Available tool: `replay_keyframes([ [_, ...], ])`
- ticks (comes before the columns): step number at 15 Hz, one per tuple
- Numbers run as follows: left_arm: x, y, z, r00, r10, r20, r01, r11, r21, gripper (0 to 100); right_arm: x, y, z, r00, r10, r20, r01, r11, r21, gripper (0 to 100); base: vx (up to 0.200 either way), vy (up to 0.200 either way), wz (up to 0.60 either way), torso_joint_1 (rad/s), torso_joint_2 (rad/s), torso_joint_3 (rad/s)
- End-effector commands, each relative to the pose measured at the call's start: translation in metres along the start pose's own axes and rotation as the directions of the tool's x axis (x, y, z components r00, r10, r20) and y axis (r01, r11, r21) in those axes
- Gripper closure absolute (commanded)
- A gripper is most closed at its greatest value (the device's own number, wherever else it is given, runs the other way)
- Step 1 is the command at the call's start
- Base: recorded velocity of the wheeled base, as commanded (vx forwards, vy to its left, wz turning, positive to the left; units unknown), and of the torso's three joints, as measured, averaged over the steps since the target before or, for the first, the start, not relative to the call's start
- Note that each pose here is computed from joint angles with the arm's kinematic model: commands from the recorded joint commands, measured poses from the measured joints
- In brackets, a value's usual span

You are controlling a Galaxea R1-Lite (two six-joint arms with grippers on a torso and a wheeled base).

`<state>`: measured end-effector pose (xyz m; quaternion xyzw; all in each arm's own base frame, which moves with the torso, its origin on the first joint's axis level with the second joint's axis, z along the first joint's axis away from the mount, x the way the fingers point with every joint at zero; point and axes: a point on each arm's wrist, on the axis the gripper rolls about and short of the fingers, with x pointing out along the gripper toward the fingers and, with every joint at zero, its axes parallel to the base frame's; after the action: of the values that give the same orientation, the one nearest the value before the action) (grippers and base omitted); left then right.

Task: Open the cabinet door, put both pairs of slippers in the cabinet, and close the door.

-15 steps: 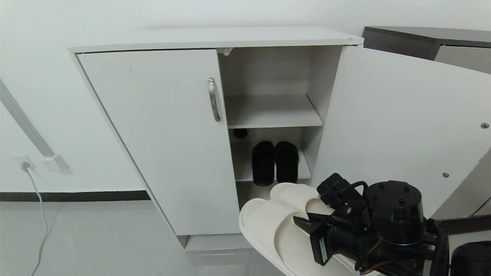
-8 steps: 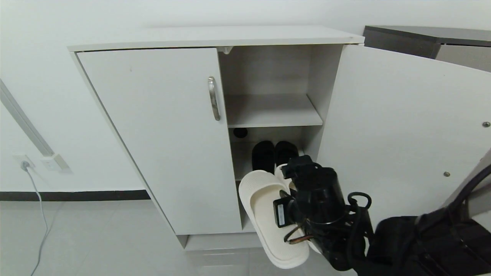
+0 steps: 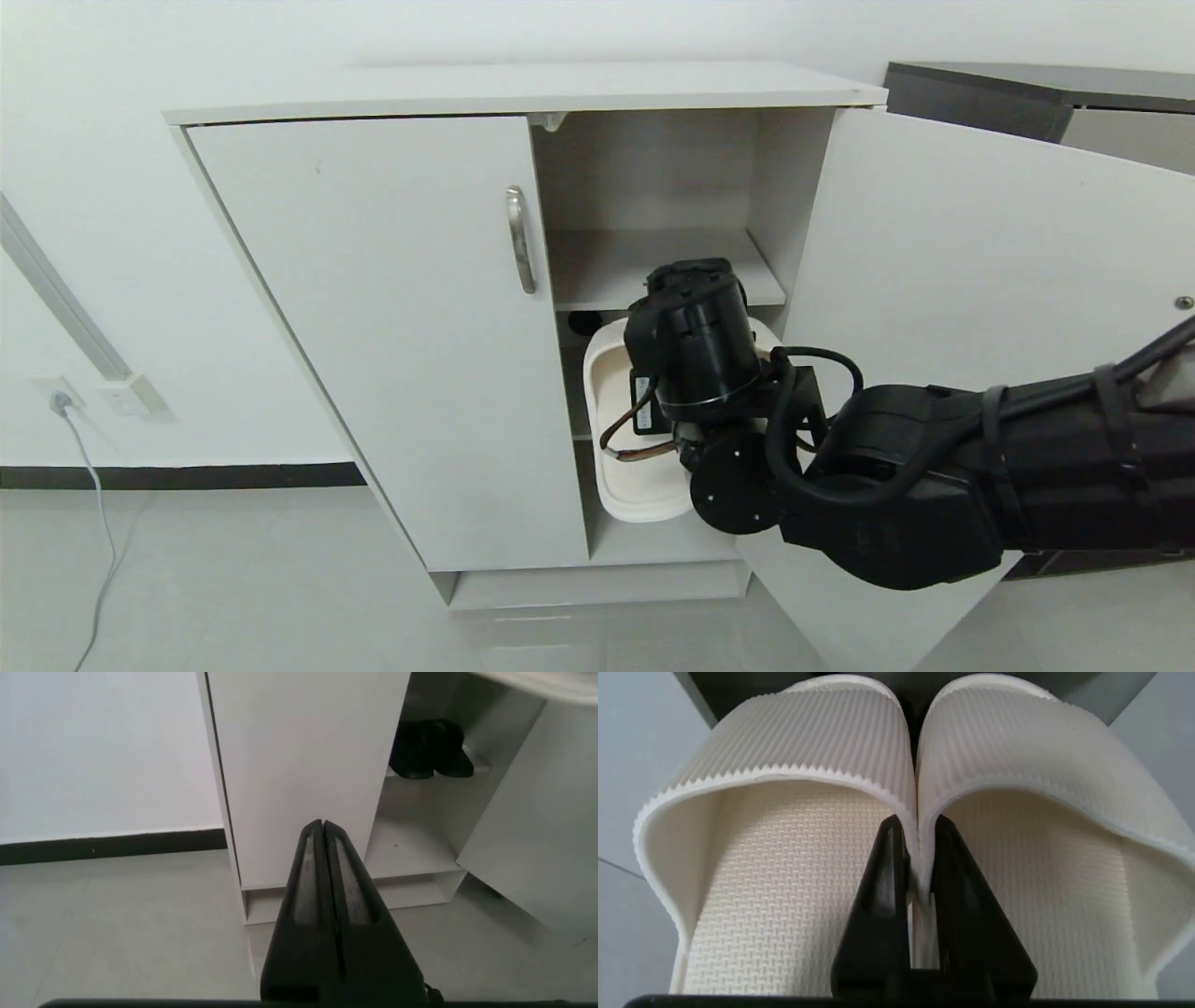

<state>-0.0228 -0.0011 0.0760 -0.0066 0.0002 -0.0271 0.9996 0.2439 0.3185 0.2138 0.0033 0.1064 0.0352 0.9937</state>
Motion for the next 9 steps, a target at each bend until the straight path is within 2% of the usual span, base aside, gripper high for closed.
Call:
replay_keyframes([
  [1, 0.0, 0.0, -0.0001, 1.0, 0.001, 0.0, -0.001, 1.0, -0.001, 100, -0.0042, -0.0022, 0.0127, 1.0, 0.007, 0.025, -0.007, 1.0, 0.024, 100, 0.0, 0.0, 0.0, 0.0, 0.0, 0.0],
  [9, 0.0, -0.0001, -0.0001, 1.0, -0.003, 0.0, 0.003, 1.0, -0.001, 100, 0.0009, -0.0075, 0.0199, 0.999, -0.001, 0.042, -0.001, 0.999, 0.052, 100, 0.0, 0.0, 0.0, 0.0, 0.0, 0.0],
])
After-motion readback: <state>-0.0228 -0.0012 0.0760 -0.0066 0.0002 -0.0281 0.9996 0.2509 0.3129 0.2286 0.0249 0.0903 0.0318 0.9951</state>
